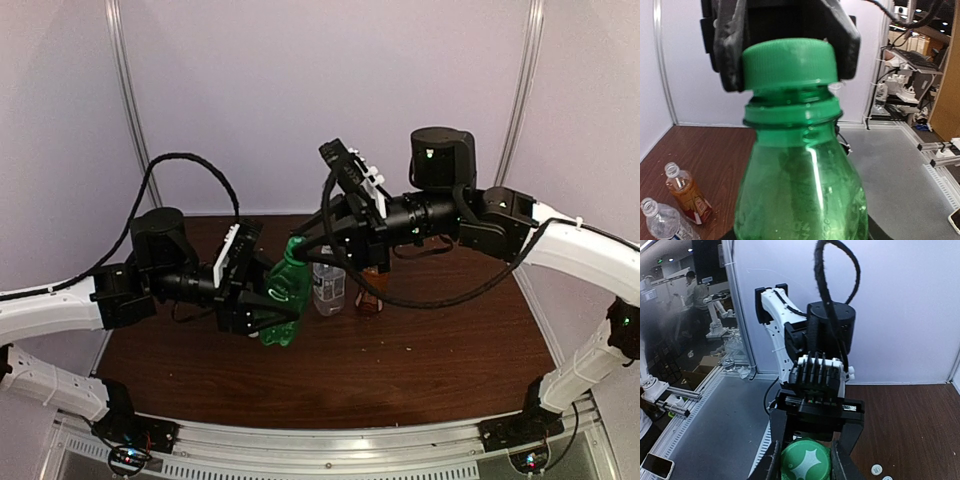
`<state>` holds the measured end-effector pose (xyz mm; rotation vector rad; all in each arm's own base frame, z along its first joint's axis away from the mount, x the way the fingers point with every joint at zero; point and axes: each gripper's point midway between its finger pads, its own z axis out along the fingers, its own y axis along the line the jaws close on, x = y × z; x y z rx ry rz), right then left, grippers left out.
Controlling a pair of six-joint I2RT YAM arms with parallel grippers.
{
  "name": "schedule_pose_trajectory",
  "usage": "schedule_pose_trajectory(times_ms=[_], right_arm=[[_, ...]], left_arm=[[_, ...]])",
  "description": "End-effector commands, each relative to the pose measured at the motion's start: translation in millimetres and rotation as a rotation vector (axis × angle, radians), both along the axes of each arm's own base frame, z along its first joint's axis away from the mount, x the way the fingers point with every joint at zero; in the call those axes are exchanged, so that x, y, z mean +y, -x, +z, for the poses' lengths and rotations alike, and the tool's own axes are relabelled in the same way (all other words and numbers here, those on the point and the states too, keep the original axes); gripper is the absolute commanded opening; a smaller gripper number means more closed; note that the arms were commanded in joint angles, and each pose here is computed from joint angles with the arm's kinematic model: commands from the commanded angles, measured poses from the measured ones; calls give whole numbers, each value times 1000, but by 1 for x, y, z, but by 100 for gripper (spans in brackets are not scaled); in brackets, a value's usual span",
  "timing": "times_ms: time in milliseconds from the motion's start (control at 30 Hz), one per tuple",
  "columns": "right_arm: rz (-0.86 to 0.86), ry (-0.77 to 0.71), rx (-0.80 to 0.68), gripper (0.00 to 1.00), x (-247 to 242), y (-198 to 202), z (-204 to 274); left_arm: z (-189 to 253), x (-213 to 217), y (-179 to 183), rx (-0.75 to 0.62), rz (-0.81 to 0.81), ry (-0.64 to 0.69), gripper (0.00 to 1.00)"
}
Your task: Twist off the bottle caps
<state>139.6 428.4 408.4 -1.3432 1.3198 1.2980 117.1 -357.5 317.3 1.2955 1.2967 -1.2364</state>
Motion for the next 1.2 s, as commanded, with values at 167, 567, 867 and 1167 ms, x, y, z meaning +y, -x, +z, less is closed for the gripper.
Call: schedule_pose_trajectory(times_ms=[167, 567, 867, 1167], right_arm=[[212, 4, -52, 7, -8, 20, -5], [-99, -6, 67, 51, -11, -22, 11], [-240, -73, 156, 88, -24, -34, 30], [-583, -58, 258, 84, -33, -81, 14]], left_arm=[[36, 12, 47, -78, -243, 142, 8], [18, 1, -8, -94, 61, 64, 8], [10, -5, -42, -85, 222, 9, 8], [10, -6, -68, -54, 360, 17, 8]])
